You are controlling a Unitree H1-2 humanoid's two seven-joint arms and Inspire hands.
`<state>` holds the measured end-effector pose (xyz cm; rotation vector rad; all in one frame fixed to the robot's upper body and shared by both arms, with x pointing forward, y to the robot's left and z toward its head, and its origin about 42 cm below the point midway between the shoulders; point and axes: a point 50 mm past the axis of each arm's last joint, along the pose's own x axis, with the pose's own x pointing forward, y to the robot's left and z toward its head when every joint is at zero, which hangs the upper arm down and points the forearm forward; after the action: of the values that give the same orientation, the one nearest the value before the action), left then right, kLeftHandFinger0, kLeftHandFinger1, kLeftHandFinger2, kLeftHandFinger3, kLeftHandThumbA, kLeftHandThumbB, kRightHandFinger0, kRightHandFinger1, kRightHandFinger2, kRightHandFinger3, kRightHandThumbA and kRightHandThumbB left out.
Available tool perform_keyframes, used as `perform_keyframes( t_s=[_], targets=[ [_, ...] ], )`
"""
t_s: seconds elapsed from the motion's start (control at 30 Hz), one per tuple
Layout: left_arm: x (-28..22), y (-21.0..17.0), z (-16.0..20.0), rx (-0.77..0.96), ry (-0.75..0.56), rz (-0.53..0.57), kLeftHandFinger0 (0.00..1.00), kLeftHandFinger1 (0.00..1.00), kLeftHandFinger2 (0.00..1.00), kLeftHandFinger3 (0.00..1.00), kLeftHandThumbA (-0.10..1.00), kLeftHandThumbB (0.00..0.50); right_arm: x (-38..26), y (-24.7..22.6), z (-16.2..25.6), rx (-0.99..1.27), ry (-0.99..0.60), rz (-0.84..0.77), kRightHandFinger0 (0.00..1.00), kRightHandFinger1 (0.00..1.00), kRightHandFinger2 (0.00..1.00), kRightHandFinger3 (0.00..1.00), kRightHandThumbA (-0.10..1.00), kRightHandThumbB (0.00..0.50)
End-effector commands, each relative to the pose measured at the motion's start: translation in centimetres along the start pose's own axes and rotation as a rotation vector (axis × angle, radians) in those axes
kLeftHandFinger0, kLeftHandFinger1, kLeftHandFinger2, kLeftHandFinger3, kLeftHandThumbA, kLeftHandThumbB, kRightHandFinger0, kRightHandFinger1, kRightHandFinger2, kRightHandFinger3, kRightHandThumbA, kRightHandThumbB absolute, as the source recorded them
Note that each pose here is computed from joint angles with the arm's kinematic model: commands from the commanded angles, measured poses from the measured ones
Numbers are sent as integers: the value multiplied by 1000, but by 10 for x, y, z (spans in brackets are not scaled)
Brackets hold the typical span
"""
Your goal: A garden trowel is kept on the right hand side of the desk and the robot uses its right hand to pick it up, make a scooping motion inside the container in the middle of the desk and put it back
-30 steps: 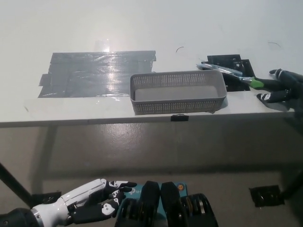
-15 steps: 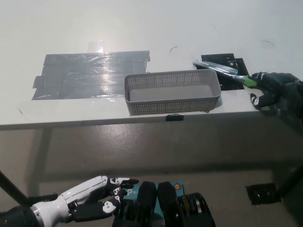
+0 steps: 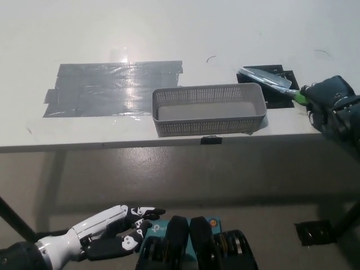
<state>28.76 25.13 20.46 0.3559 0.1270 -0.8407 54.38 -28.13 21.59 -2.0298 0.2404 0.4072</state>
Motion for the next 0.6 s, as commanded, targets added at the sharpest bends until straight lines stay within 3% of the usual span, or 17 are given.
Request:
perform_keyframes(
  t_s=[0.0,0.07,0.1,0.13,0.2,0.3,0.33,0.37,0.4,0.47,0.57],
  targets=[
    [-6,10,17,46,-27,-8,1000,1000,1000,1000,1000,500,-1,52,-1,-45,59,109,0,12,157,770,23,42],
    [-5,12,20,55,-32,-10,1000,1000,1000,1000,1000,500,-1,53,0,-44,69,111,0,0,151,771,21,44],
    [-6,12,19,61,-25,-8,1000,1000,1000,1000,1000,500,-1,67,5,-41,70,106,0,2,177,851,10,50],
    [-5,13,21,65,-29,-6,1000,1000,1000,1000,1000,500,-1,70,6,-20,76,101,0,50,203,863,18,9],
    [-6,13,21,67,-30,-4,1000,1000,1000,1000,1000,500,-3,84,10,14,82,92,0,87,238,875,19,0],
    [-6,12,21,65,-28,-7,1000,1000,1000,1000,1000,500,-5,96,15,51,95,107,0,323,509,825,-10,0],
    [-7,11,19,67,-19,-12,1000,1000,1000,1000,1000,500,-6,104,16,76,100,83,0,331,538,700,-33,8],
    [-7,10,17,63,-14,-15,1000,1000,1000,1000,1000,500,-7,108,17,98,96,69,0,378,630,619,-54,1],
    [-8,10,15,60,-7,-18,1000,1000,1000,1000,1000,500,-9,113,19,161,85,4,0,372,629,450,-94,32],
    [-9,8,13,54,-3,-22,1000,1000,1000,1000,1000,496,-13,121,20,280,91,-96,0,280,565,228,-57,0],
    [-12,7,10,57,13,-25,1000,1000,1000,1000,1000,500,-17,128,27,445,99,-202,0,295,609,221,-100,0]
  ],
)
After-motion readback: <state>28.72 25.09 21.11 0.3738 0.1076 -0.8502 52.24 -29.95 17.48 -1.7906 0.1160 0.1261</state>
